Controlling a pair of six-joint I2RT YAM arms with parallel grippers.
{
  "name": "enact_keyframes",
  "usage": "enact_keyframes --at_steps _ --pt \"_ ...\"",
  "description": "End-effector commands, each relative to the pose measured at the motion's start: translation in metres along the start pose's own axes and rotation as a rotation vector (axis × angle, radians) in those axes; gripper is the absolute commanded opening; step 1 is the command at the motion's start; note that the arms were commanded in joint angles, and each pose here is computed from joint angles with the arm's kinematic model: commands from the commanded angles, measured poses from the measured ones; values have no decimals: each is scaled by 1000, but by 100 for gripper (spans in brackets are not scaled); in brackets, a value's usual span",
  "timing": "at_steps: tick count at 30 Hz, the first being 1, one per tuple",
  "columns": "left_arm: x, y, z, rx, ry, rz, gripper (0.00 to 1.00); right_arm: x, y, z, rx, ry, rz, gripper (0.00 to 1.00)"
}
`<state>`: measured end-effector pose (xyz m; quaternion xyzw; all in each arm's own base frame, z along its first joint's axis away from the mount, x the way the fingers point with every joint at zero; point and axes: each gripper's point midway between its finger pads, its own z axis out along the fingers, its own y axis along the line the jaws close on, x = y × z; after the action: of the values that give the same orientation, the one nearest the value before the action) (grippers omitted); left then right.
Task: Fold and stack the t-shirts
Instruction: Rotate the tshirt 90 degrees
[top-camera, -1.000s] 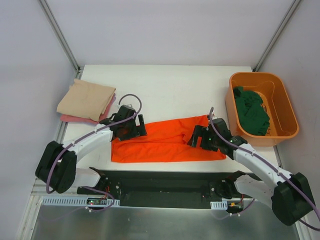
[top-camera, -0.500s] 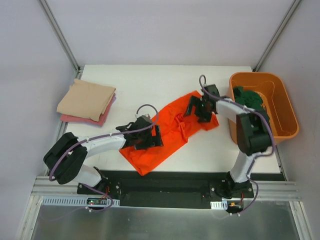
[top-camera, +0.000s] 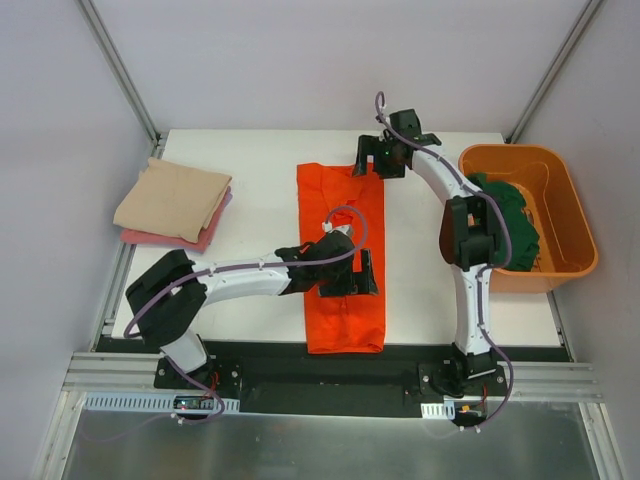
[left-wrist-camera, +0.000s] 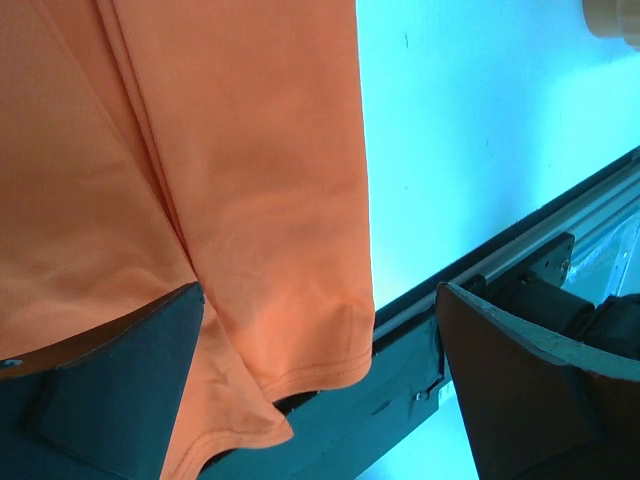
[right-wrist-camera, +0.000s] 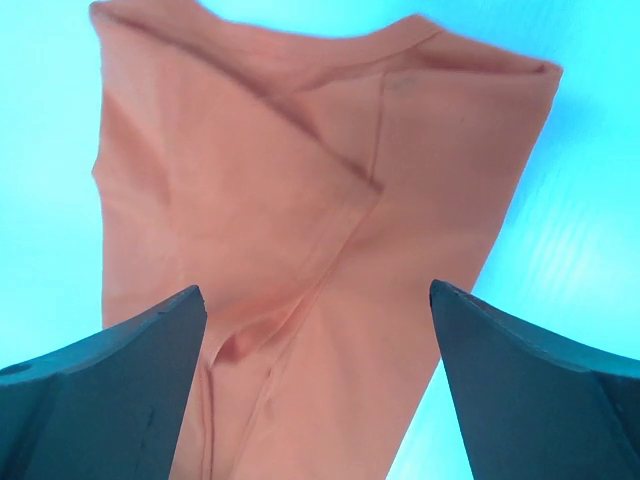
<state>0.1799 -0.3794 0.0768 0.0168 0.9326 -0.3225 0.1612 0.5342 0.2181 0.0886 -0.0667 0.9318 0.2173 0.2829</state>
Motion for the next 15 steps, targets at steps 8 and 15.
enact_keyframes --at_steps 8,15 --pt "18 46 -45 -86 1 129 99 91 58 -120 -13 4 -57 96" --pt "2 70 -45 -157 -63 126 99 191 89 -104 -163 126 -6 96"
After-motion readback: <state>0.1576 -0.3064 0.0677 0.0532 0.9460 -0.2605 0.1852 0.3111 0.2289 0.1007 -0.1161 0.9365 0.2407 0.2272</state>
